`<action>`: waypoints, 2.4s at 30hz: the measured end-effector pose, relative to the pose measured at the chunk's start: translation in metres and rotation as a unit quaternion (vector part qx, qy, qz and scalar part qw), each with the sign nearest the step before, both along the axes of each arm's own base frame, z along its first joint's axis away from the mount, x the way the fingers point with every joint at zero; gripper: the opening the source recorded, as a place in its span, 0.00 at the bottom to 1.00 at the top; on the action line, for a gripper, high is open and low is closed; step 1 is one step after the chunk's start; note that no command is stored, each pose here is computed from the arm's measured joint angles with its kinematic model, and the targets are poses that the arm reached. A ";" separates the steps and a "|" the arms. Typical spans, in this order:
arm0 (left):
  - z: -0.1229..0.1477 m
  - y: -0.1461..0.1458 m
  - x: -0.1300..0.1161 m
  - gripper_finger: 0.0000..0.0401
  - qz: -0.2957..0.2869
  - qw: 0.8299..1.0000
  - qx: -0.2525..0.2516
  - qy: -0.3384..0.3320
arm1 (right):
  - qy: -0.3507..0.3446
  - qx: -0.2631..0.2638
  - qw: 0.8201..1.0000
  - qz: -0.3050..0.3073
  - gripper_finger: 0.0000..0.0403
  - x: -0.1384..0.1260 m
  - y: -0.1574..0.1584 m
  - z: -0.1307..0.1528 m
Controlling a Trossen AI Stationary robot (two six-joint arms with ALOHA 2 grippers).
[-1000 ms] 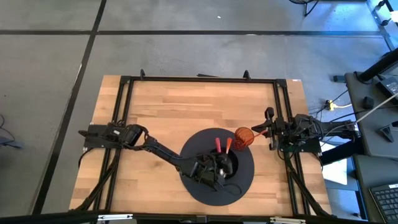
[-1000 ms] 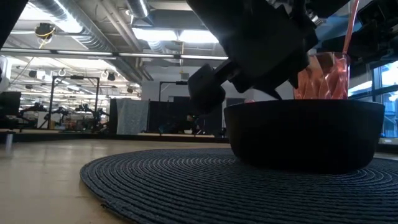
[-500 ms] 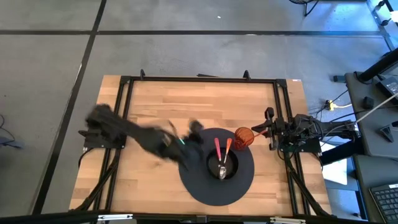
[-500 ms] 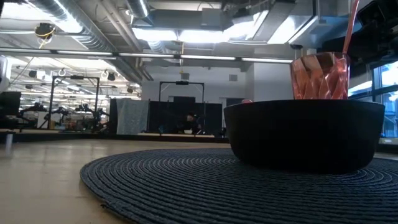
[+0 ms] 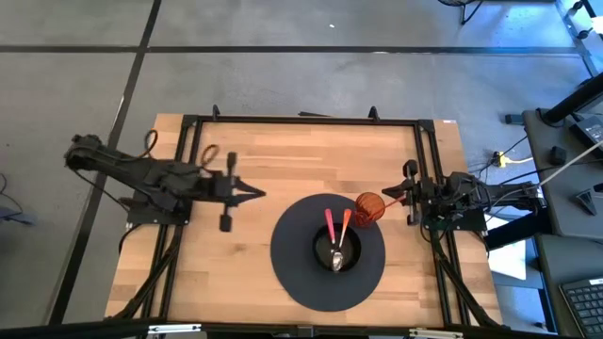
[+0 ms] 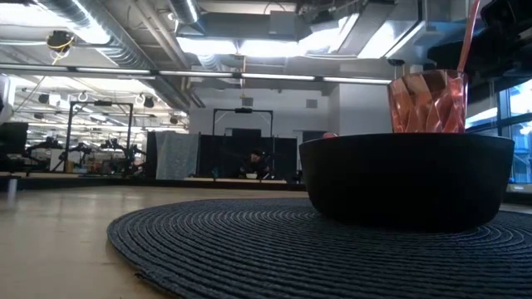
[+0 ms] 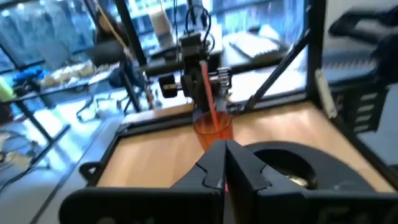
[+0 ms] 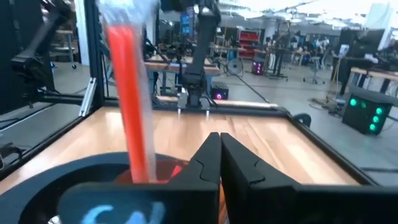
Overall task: Pick & Place Utensil
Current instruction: Return to Home Position
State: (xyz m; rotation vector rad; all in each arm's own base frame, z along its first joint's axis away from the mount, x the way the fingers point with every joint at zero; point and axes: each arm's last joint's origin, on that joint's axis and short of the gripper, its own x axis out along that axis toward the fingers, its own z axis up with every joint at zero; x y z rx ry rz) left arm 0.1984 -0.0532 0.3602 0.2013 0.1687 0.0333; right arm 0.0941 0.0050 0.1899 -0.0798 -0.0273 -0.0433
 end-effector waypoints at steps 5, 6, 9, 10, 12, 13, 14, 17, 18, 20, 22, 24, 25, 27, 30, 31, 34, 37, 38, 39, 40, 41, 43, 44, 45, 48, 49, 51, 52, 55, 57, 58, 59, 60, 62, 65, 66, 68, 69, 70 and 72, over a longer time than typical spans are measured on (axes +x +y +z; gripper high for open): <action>-0.039 0.013 -0.036 0.01 0.019 0.997 -0.031 -0.068 | -0.028 -0.012 0.999 0.012 0.00 -0.003 0.000 0.005; -0.046 0.015 -0.043 0.01 0.027 0.996 -0.037 -0.074 | -0.027 -0.013 0.999 0.014 0.00 -0.003 0.001 0.004; -0.069 0.023 -0.059 0.01 0.054 0.992 -0.058 -0.099 | -0.025 -0.015 0.999 0.020 0.00 -0.003 0.001 0.004; -0.076 0.026 -0.063 0.01 0.073 0.989 -0.062 -0.112 | -0.025 -0.016 0.999 0.020 0.00 -0.003 0.001 0.004; -0.090 0.034 -0.067 0.01 0.104 0.983 -0.067 -0.133 | -0.025 -0.016 0.999 0.020 0.00 -0.003 0.001 0.004; -0.098 0.039 -0.068 0.01 0.119 0.981 -0.071 -0.136 | -0.028 -0.016 0.999 0.020 0.00 -0.003 0.001 0.005; -0.105 0.044 -0.068 0.01 0.128 0.980 -0.076 -0.133 | -0.029 -0.016 0.999 0.020 0.00 -0.003 0.001 0.005; -0.123 0.057 -0.066 0.01 0.131 0.980 -0.096 -0.117 | -0.028 -0.014 0.999 0.020 0.00 -0.003 0.001 0.004; -0.127 0.060 -0.066 0.01 0.118 0.982 -0.101 -0.110 | -0.028 -0.013 0.999 0.021 0.00 -0.003 0.001 0.005; -0.134 0.064 -0.067 0.01 0.090 0.985 -0.108 -0.103 | -0.028 -0.012 0.999 0.023 0.00 -0.003 0.001 0.005; -0.140 0.067 -0.070 0.01 0.086 0.985 -0.110 -0.104 | -0.030 -0.010 0.999 0.030 0.00 -0.004 0.001 0.005; -0.149 0.066 -0.075 0.01 0.085 0.984 -0.107 -0.112 | -0.033 -0.006 0.999 0.030 0.00 -0.004 0.001 0.005; -0.153 0.065 -0.078 0.01 0.075 0.984 -0.105 -0.122 | -0.033 -0.003 0.999 0.030 0.00 -0.004 0.001 0.005; -0.160 0.062 -0.083 0.01 0.049 0.982 -0.106 -0.148 | -0.033 -0.003 0.999 0.031 0.00 -0.004 0.001 0.005; -0.166 0.056 -0.091 0.01 0.025 0.980 -0.107 -0.167 | -0.032 -0.003 0.999 0.031 0.00 -0.004 0.001 0.005; -0.167 0.055 -0.094 0.01 0.022 0.980 -0.103 -0.169 | -0.032 -0.002 0.999 0.031 0.00 -0.004 0.001 0.005; -0.168 0.050 -0.101 0.01 0.007 0.982 -0.085 -0.169 | -0.032 0.002 0.999 0.031 0.00 -0.004 0.001 0.005; -0.169 0.048 -0.106 0.01 0.020 0.984 -0.063 -0.168 | -0.032 0.001 0.999 0.038 0.00 -0.004 0.002 0.005; -0.170 0.050 -0.106 0.01 0.061 0.983 -0.059 -0.162 | -0.033 0.000 0.999 0.039 0.00 -0.004 0.002 0.005; -0.173 0.052 -0.106 0.01 0.093 0.982 -0.055 -0.155 | -0.033 -0.001 0.999 0.039 0.00 -0.004 0.002 0.005; -0.173 0.053 -0.105 0.01 0.107 0.981 -0.054 -0.153 | -0.034 -0.001 0.999 0.039 0.00 -0.004 0.002 0.005; -0.173 0.054 -0.105 0.01 0.105 0.981 -0.052 -0.154 | -0.034 -0.001 0.999 0.039 0.00 -0.004 0.002 0.006; -0.178 0.054 -0.104 0.01 0.083 0.985 -0.046 -0.142 | -0.033 -0.001 0.999 0.040 0.00 -0.004 0.002 0.005; -0.180 0.054 -0.104 0.01 0.074 0.987 -0.045 -0.139 | -0.033 0.001 0.999 0.040 0.00 -0.004 0.002 0.005; -0.182 0.055 -0.103 0.01 0.075 0.987 -0.041 -0.135 | -0.032 0.002 0.999 0.041 0.00 -0.004 0.002 0.005; -0.189 0.058 -0.102 0.01 0.089 0.989 -0.035 -0.116 | -0.028 0.002 0.999 0.041 0.00 -0.004 0.002 0.005; -0.189 0.059 -0.102 0.01 0.082 0.989 -0.036 -0.115 | -0.028 0.002 0.999 0.042 0.00 -0.004 0.002 0.005; -0.190 0.059 -0.102 0.01 0.058 0.992 -0.036 -0.110 | -0.028 0.002 0.999 0.043 0.00 -0.004 0.002 0.005; -0.190 0.058 -0.102 0.01 0.049 0.992 -0.036 -0.111 | -0.029 0.001 0.999 0.043 0.00 -0.004 0.002 0.005; -0.190 0.059 -0.102 0.01 0.047 0.992 -0.028 -0.109 | -0.029 0.000 0.999 0.043 0.01 -0.004 0.002 0.005; -0.190 0.060 -0.102 0.01 0.048 0.992 -0.028 -0.109 | -0.031 0.000 0.999 0.043 0.00 -0.004 0.002 0.005; -0.190 0.060 -0.102 0.01 0.047 0.992 -0.028 -0.110 | -0.032 -0.001 0.999 0.043 0.00 -0.004 0.002 0.005; -0.190 0.060 -0.102 0.01 0.045 0.993 -0.028 -0.110 | -0.032 -0.001 0.999 0.042 0.00 -0.004 0.002 0.005; -0.190 0.060 -0.102 0.01 0.044 0.993 -0.030 -0.110 | -0.032 -0.001 0.999 0.042 0.00 -0.004 0.002 0.005; -0.190 0.059 -0.102 0.01 0.041 0.993 -0.034 -0.110 | -0.032 -0.001 0.999 0.043 0.01 -0.004 0.002 0.005; -0.190 0.059 -0.102 0.01 0.038 0.993 -0.028 -0.109 | -0.028 0.011 0.999 0.044 0.01 -0.004 0.002 0.005; -0.190 0.059 -0.102 0.01 0.038 0.993 -0.024 -0.109 | -0.028 0.014 0.999 0.044 0.01 -0.004 0.002 0.004; -0.191 0.060 -0.102 0.01 0.046 0.993 -0.019 -0.105 | -0.029 0.016 0.999 0.044 0.01 -0.004 0.002 0.005; -0.191 0.060 -0.102 0.01 0.051 0.993 -0.018 -0.105 | -0.028 0.015 0.999 0.044 0.01 -0.004 0.002 0.005; -0.191 0.060 -0.102 0.01 0.056 0.993 -0.020 -0.105 | -0.028 0.013 0.999 0.044 0.01 -0.004 0.002 0.004; -0.191 0.060 -0.102 0.01 0.059 0.992 -0.022 -0.106 | -0.023 0.012 0.999 0.043 0.03 -0.003 0.002 0.003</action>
